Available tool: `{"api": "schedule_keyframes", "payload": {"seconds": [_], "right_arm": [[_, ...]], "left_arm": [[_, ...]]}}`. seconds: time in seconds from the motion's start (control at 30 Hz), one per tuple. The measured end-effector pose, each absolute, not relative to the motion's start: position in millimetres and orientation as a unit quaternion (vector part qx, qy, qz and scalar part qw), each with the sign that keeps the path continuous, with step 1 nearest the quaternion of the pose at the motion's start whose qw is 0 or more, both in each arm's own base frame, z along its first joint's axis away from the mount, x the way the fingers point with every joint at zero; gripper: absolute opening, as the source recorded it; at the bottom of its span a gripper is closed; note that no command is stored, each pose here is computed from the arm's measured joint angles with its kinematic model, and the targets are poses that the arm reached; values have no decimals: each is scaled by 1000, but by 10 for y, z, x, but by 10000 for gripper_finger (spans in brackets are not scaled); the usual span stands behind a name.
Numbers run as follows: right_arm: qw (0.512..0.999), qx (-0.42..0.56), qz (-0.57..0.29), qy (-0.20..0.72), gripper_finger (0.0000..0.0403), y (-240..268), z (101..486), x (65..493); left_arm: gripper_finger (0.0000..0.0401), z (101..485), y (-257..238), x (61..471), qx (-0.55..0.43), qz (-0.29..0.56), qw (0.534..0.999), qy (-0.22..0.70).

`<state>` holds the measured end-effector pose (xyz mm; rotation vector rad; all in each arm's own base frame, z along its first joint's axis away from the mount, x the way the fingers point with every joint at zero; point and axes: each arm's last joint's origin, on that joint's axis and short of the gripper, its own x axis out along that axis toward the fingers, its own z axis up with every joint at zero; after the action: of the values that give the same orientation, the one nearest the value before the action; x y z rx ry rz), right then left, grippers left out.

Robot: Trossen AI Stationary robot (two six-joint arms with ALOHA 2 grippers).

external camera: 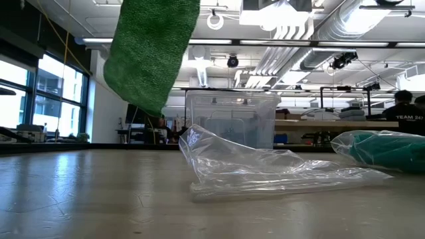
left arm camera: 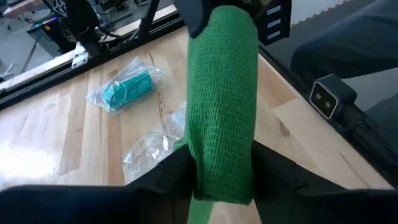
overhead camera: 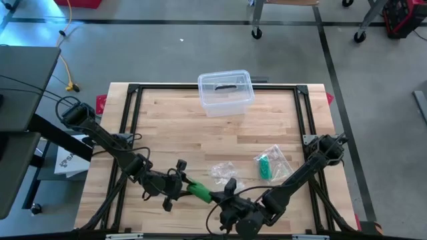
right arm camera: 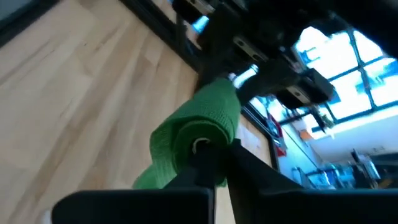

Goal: Roll bandage
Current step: Roll the green bandage

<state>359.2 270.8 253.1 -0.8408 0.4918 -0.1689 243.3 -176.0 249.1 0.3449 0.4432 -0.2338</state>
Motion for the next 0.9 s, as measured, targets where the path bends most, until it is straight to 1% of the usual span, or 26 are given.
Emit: {"api": "schedule_keyframes", "payload": {"seconds": [0.13, 0.23, 0.3, 0.4, 0.53, 0.67, 0.8, 0.9], "right_arm": [[883, -387, -144, 221, 15, 2747, 2548, 3539], [883, -384, -176, 203, 7, 2843, 2579, 3451], [882, -386, -194, 186, 4, 2923, 2636, 3375], [888, -374, -216, 156, 5, 3057, 2747, 3270], [892, -371, -222, 133, 3, 3220, 2820, 3142], [891, -372, -230, 120, 3, 3354, 2873, 2998], [892, -372, -229, 113, 2, 3438, 2904, 2902], [895, -367, -229, 109, 2, 3453, 2924, 2890]], "left_arm": [[172, 2515, -1704, 2428, 133, -111, 957, 232], [198, 2493, -1686, 2425, 110, -118, 954, 251], [210, 2473, -1693, 2424, 105, -124, 953, 257], [215, 2456, -1711, 2428, 109, -123, 956, 245], [213, 2430, -1716, 2445, 102, -118, 976, 152], [211, 2383, -1669, 2397, 72, -104, 991, 47], [211, 2369, -1605, 2293, 41, -105, 992, -50], [211, 2368, -1565, 2264, 43, -100, 990, -91]]}}
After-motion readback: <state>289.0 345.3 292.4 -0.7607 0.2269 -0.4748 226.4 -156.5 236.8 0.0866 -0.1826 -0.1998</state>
